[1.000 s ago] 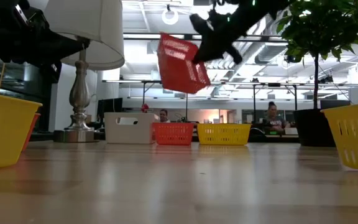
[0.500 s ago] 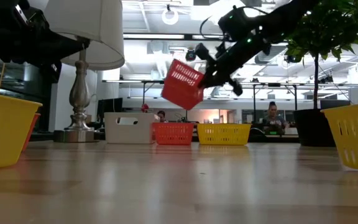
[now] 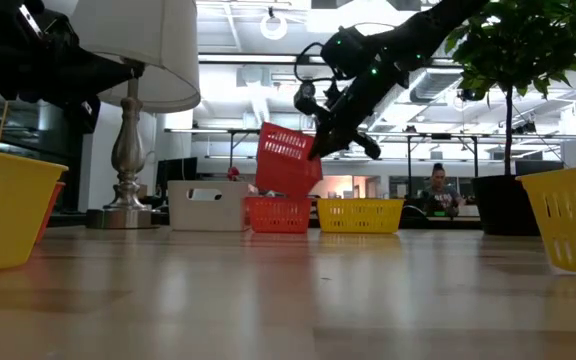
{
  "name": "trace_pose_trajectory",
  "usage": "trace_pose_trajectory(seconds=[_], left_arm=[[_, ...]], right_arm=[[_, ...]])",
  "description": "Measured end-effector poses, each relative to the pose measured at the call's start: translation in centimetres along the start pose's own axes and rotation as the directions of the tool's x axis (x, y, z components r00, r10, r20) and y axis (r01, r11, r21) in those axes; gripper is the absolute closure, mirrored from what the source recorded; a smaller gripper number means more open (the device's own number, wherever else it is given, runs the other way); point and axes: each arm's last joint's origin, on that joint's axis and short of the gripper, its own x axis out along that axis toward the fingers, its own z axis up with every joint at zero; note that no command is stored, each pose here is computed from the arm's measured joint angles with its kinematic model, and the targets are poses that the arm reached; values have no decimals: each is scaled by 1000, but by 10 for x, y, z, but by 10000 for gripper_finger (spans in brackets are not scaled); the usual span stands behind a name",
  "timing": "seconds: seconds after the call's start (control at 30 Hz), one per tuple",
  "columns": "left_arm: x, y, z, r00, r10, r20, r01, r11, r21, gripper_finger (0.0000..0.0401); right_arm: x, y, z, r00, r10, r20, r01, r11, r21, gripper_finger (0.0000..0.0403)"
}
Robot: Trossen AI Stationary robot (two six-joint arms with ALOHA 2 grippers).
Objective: Stack baskets by color
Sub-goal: Stack the bottom right orange bin on the top orange bin
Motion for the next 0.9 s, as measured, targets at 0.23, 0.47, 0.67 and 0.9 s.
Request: trace_pose_trajectory(seconds=[0.23, 0.47, 0.67, 0.9], left_arm=[[0, 0, 0, 1000, -6, -4, 6, 1000, -21, 400], [0, 0, 0, 1000, 9, 2, -9, 1000, -23, 400], [0, 0, 0, 1000, 12, 3, -12, 1000, -23, 400], [0, 0, 0, 1000, 14, 4, -14, 1000, -23, 400]], right_arm=[[0, -1, -3, 999, -30, -14, 30, 999, 16, 403], [-2, 4, -7, 1000, -20, -14, 20, 999, 43, 403], [-2, 3, -7, 1000, -24, -11, 25, 999, 27, 402], [-2, 4, -8, 1000, -23, -12, 24, 1000, 4, 357]])
